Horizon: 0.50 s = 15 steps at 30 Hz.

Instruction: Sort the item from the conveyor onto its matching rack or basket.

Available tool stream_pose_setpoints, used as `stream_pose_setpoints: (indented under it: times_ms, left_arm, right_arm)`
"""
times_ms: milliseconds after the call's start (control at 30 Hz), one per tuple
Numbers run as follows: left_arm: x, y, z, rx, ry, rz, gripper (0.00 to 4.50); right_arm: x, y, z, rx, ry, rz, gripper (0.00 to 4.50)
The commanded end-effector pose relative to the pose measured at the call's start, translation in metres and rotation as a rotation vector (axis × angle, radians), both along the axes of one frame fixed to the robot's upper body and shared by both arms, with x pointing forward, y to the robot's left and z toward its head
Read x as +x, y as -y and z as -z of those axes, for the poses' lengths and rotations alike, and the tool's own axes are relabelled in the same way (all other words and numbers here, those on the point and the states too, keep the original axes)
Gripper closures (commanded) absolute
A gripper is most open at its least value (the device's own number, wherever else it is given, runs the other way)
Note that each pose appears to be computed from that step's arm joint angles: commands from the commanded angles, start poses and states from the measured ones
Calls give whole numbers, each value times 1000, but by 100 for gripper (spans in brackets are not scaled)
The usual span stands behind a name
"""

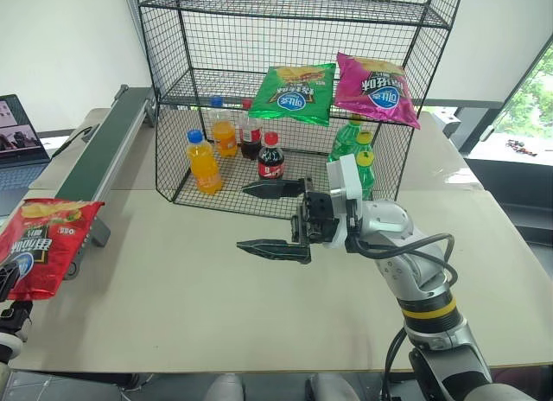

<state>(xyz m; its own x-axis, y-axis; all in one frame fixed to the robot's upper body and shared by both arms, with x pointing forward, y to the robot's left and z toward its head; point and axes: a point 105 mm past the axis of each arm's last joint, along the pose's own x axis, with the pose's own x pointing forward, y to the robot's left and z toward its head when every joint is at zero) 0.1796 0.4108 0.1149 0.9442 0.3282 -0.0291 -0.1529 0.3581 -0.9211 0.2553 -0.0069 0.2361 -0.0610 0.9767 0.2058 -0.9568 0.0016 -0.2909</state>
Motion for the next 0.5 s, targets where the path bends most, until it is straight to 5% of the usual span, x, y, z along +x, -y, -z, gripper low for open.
stream_pose_setpoints:
  times_ms: [33, 300, 500]
  left_arm:
    - [-1, -9, -12, 55, 13, -22, 84]
    - [6, -2, -19, 76, 32, 20, 433]
    - [7, 4, -42, 102, 83, 29, 446]
  right_arm:
    - [-6, 1, -15, 36, 58, -7, 0]
    - [-5, 2, -15, 41, 51, 9, 0]
    - [-3, 4, -16, 46, 54, 35, 0]
